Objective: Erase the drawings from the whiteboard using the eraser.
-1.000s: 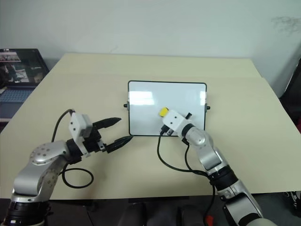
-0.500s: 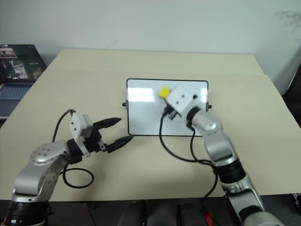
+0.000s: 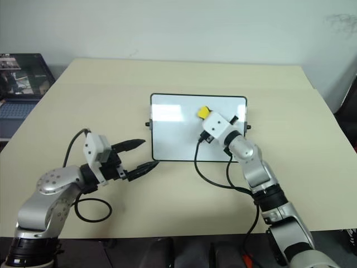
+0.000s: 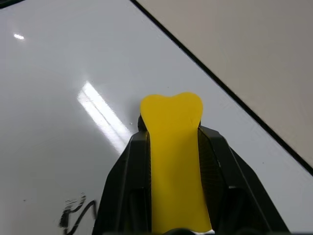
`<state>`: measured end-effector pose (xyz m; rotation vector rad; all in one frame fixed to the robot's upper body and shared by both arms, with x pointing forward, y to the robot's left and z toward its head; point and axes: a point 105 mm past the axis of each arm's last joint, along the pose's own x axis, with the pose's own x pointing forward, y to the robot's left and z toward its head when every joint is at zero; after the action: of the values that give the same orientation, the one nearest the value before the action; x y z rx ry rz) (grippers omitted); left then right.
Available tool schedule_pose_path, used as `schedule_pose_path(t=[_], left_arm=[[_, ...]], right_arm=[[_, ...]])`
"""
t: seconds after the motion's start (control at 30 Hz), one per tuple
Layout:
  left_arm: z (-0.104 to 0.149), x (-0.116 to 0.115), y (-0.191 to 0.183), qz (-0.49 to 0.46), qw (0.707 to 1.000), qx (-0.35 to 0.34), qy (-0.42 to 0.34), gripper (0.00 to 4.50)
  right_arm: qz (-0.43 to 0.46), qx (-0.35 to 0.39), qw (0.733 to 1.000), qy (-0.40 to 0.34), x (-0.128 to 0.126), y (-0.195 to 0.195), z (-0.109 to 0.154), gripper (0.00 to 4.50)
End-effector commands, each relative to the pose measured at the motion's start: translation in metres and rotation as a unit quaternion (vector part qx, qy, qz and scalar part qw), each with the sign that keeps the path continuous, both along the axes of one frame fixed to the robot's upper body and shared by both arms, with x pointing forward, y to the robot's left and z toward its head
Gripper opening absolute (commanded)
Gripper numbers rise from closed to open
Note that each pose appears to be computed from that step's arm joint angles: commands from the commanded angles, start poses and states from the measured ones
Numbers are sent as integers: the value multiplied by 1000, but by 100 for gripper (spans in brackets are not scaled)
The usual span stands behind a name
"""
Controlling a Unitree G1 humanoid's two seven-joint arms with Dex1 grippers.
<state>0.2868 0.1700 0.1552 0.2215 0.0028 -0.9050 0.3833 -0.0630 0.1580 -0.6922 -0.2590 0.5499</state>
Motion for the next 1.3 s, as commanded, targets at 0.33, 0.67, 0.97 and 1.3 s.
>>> schedule_pose_path(t=[0.33, 0.67, 0.97, 1.3], left_arm=[[11, -2, -4, -13, 1000, -4, -17, 450], [10, -1, -4, -12, 1000, -6, -15, 450], [9, -1, -7, -19, 1000, -8, -13, 450], [10, -1, -8, -21, 1000, -7, -14, 450]], right_arm=[[28, -10, 986, 162, -32, 16, -91, 99], [47, 89, 995, 26, -33, 17, 40, 99], [-50, 83, 995, -12, 11, -17, 59, 99], [-8, 38, 993, 112, -1, 11, -15, 99]])
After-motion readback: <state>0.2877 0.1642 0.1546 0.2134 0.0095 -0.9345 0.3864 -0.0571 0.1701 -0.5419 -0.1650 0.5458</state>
